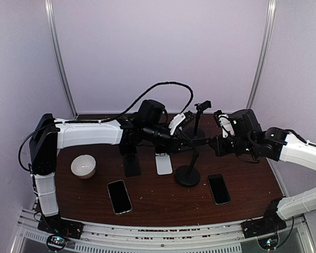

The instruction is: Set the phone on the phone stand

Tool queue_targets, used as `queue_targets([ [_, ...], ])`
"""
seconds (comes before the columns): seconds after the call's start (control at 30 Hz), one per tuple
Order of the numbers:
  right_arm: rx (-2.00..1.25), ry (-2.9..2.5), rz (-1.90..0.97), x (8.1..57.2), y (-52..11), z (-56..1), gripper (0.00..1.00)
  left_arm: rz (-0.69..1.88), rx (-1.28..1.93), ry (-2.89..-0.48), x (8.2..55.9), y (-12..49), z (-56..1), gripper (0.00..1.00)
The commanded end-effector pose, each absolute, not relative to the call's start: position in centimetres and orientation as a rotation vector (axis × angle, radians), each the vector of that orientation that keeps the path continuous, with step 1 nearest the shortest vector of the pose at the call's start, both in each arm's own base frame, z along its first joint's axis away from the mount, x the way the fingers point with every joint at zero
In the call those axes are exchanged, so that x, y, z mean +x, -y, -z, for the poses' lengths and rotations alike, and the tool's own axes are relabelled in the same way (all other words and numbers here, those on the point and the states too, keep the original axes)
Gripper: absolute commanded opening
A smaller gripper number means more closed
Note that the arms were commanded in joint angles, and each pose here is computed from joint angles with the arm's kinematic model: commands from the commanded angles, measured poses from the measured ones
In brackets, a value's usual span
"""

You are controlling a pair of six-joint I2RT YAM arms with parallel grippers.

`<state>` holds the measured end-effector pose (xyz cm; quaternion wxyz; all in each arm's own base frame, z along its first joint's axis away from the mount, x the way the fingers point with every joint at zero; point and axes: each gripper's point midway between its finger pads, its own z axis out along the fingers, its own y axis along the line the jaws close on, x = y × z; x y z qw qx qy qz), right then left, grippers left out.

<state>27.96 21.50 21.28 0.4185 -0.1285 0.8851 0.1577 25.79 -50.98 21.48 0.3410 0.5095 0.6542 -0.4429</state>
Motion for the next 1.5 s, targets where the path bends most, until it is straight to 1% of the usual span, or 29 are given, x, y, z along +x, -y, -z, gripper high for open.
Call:
queue_targets([
  [0.0, -0.356, -2.237, -0.322, 27.9, -21.5, -20.4, 0.00, 1.176, 1.372, -1.777, 25.1, 50.3, -19.7, 0.00],
  [0.23, -0.382, -2.199, -0.397, 27.6, -23.4, -21.6, 0.00, 1.169, 1.384, -1.778, 24.9, 50.5, -19.4, 0.00],
  [0.47, -0.390, -2.218, -0.380, 27.4, -23.4, -21.0, 0.00, 1.167, 1.386, -1.772, 25.0, 50.5, -19.4, 0.00],
  [0.73, -0.389, -2.225, -0.400, 27.4, -23.8, -20.8, 0.12, 1.170, 1.387, -1.772, 24.9, 50.5, -19.5, 0.00],
  [1.03, -0.406, -2.226, -0.452, 27.2, -24.7, -20.8, 0.19, 1.173, 1.389, -1.772, 24.9, 50.5, -19.4, 0.00],
  [1.13, -0.406, -2.215, -0.456, 27.0, -24.4, -21.2, 0.25, 1.175, 1.391, -1.771, 24.8, 50.5, -19.5, 0.00],
  [1.23, -0.394, -2.199, -0.444, 26.8, -23.7, -21.5, 0.36, 1.191, 1.391, -1.760, 24.7, 50.6, -19.7, 0.00],
  [1.33, -0.385, -2.189, -0.443, 26.5, -23.0, -21.4, 0.42, 1.223, 1.394, -1.740, 24.4, 50.8, -20.1, 0.00],
  [1.47, -0.413, -2.148, -0.535, 25.5, -23.2, -22.0, 0.52, 1.230, 1.521, -1.643, 23.3, 50.4, -20.8, 0.00],
])
